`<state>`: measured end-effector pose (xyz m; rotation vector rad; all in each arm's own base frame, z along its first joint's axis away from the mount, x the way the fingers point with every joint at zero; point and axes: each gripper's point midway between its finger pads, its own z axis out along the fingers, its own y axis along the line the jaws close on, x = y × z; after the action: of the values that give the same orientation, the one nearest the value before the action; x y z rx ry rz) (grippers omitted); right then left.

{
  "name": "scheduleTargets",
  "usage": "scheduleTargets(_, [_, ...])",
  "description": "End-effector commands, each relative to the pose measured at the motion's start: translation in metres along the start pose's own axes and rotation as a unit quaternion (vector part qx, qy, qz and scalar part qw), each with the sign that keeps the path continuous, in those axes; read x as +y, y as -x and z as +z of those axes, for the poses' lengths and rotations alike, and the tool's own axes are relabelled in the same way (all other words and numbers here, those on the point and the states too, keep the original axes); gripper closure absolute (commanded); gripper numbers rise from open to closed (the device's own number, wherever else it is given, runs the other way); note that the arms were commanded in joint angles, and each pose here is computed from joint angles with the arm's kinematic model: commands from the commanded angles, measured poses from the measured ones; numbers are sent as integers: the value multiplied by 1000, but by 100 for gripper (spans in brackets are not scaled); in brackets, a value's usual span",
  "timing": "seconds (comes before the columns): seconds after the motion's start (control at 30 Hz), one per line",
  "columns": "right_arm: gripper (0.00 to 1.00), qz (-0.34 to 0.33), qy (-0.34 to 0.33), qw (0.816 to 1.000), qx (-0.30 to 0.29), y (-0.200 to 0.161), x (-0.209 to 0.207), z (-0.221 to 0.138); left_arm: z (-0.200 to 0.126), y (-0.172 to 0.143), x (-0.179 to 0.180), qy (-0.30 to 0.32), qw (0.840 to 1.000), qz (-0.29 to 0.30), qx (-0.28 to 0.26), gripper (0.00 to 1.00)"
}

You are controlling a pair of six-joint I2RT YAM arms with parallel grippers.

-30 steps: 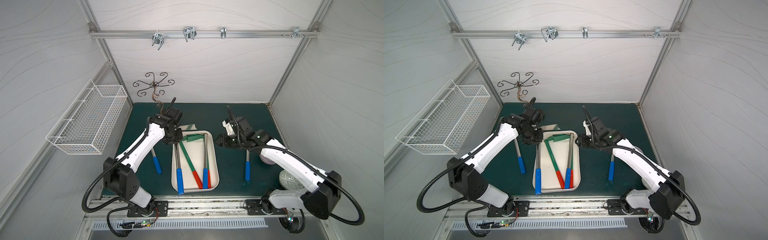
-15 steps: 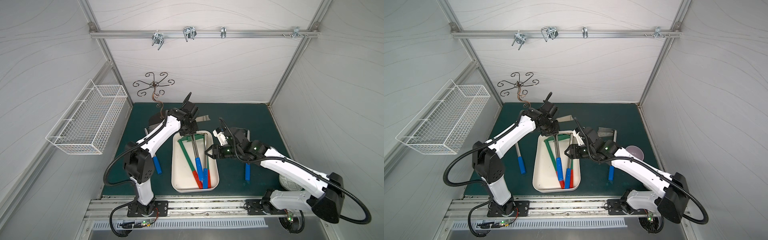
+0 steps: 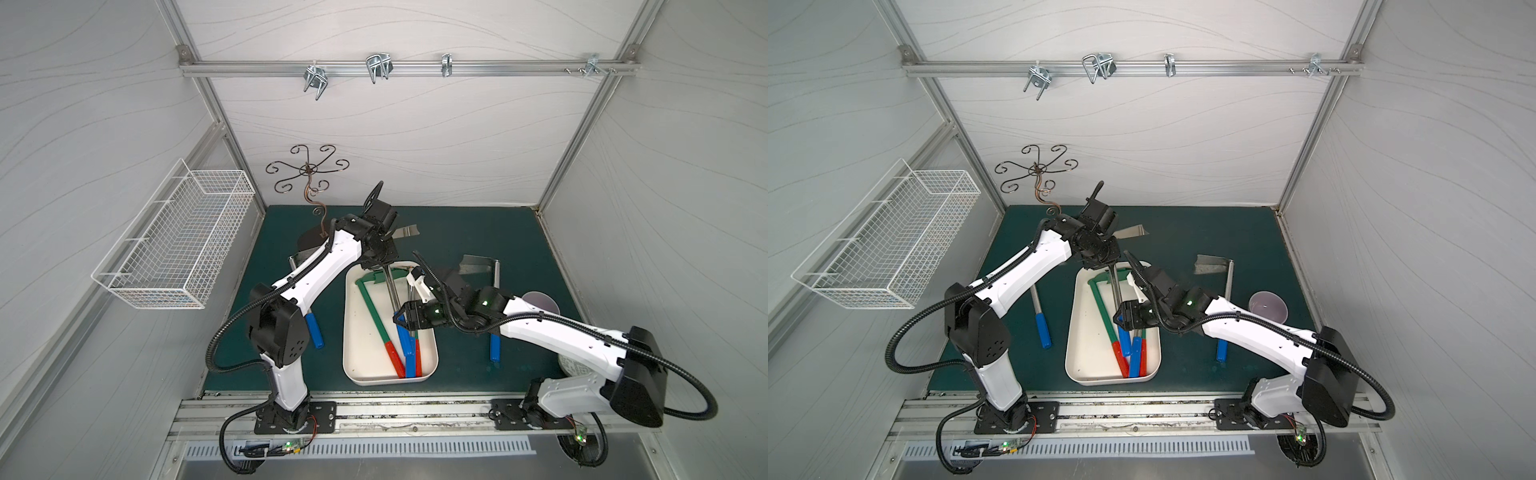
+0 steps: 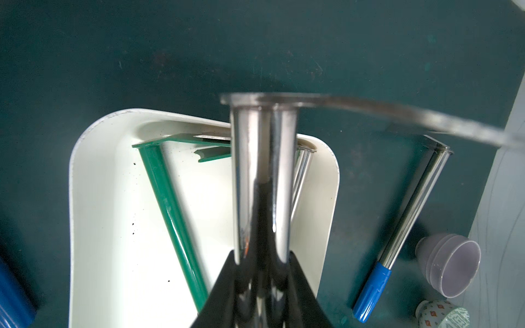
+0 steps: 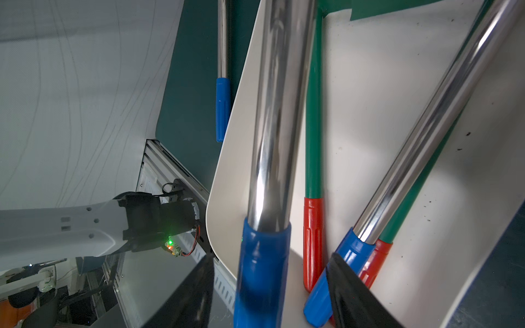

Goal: Put the small hoe into the storage box
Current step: Pick up the hoe from the center of the board.

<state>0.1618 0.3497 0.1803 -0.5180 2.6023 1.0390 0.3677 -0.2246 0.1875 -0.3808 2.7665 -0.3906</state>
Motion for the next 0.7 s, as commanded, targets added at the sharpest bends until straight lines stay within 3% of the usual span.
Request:
scheduleTargets(0.0, [36,6,3,1000,-4,2,5,7,-21,21,-20,-34,999,-8,-41,100])
scheduleTargets(0.07, [43,5,5,1000,-3,2,6,10,-23,21,-21,-35,999,-8,-41,100])
scheduleTargets(0.17, [65,5,1,1000,-4,2,3,13,-24,21,-20,-36,998,-7,-41,100])
scheduleTargets(0.43, [99,3,3,1000,4,1,-2,18,-29,18,-21,-52,998,-6,-44,100])
scheduleTargets(0.57, [100,-6,26,1000,-3,9,4,10,-29,16,-20,-76,996,-10,-55,100])
scheduleTargets(0.67, [100,-19,49,999,-6,14,13,4,-28,16,-24,-122,990,-20,-69,86])
